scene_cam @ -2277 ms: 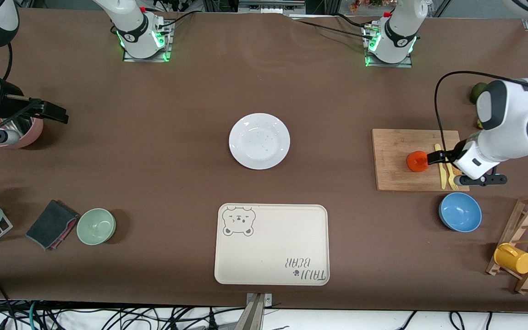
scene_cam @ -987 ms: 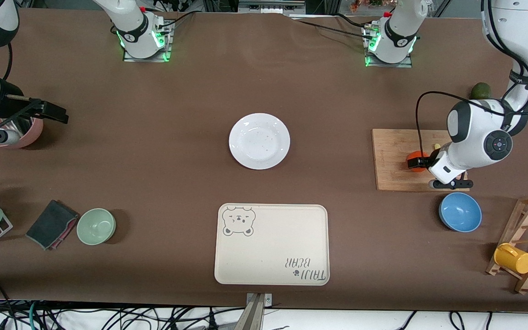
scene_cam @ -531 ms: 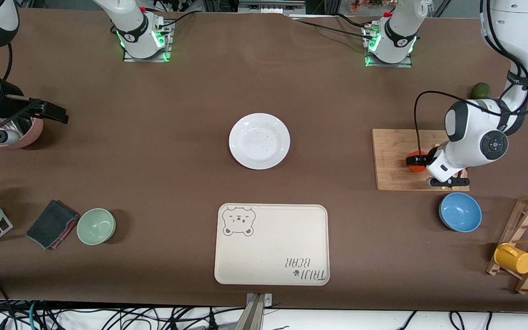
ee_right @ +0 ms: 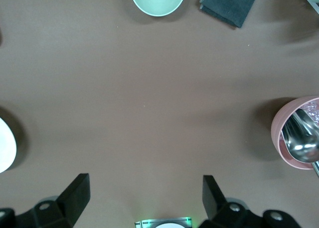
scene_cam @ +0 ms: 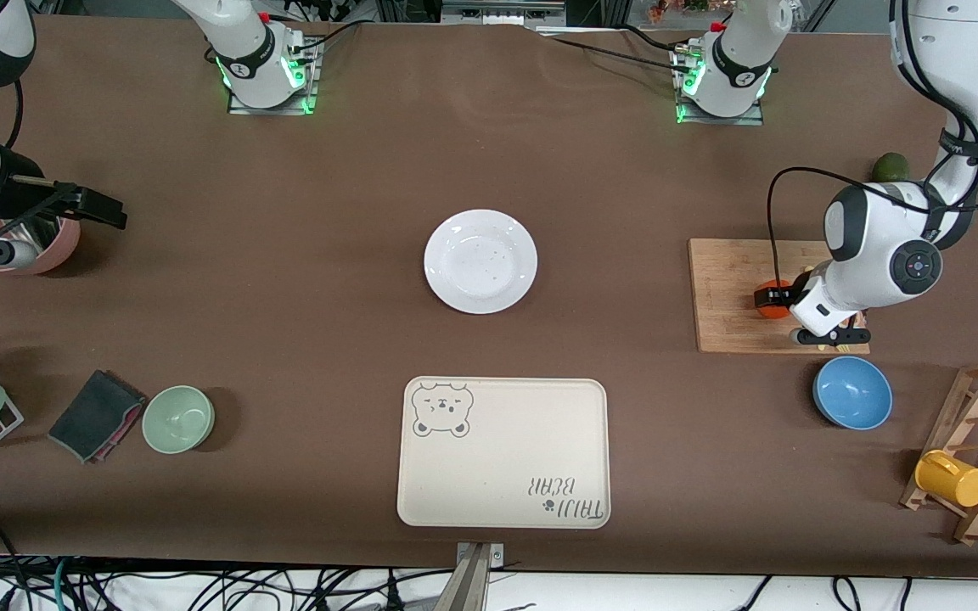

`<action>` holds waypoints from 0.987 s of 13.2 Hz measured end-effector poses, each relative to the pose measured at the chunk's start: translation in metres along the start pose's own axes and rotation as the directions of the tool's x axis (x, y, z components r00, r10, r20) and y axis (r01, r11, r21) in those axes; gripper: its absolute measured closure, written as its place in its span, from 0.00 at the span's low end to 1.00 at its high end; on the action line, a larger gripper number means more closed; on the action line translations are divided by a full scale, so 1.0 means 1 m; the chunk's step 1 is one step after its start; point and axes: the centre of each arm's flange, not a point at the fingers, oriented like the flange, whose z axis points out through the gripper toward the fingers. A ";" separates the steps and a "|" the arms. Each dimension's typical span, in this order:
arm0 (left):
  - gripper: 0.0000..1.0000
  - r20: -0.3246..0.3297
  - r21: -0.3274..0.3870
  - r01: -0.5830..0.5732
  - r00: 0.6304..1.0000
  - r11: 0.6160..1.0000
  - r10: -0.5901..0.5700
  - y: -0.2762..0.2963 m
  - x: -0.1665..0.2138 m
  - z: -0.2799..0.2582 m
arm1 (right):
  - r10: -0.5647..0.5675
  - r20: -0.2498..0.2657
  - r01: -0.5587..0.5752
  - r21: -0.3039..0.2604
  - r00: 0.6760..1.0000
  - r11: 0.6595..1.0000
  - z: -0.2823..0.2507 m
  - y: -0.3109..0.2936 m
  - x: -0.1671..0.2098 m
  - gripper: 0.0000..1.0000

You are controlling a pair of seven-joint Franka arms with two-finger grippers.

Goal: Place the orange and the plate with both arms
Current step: 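Close the left gripper around the orange, then lift the orange with the left gripper and carry it over the plate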

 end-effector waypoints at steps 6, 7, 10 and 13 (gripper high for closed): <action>0.22 -0.129 -0.036 -0.105 0.987 0.994 0.100 0.164 -0.023 -0.090 | -0.001 0.000 0.001 0.000 1.000 1.000 0.000 0.000 0.000 0.00; 0.22 -0.125 -0.078 -0.098 0.988 0.992 0.088 0.205 -0.035 -0.092 | -0.001 0.000 0.001 0.000 1.000 1.000 0.000 0.000 0.000 0.00; 0.22 -0.123 -0.116 -0.162 0.981 0.980 0.148 0.310 -0.071 -0.094 | -0.001 0.000 0.001 0.000 1.000 1.000 0.000 0.000 0.000 0.00; 0.22 -0.089 -0.151 -0.156 0.986 0.976 0.144 0.402 -0.109 -0.078 | -0.001 0.000 0.001 0.000 1.000 1.000 0.000 -0.001 0.000 0.00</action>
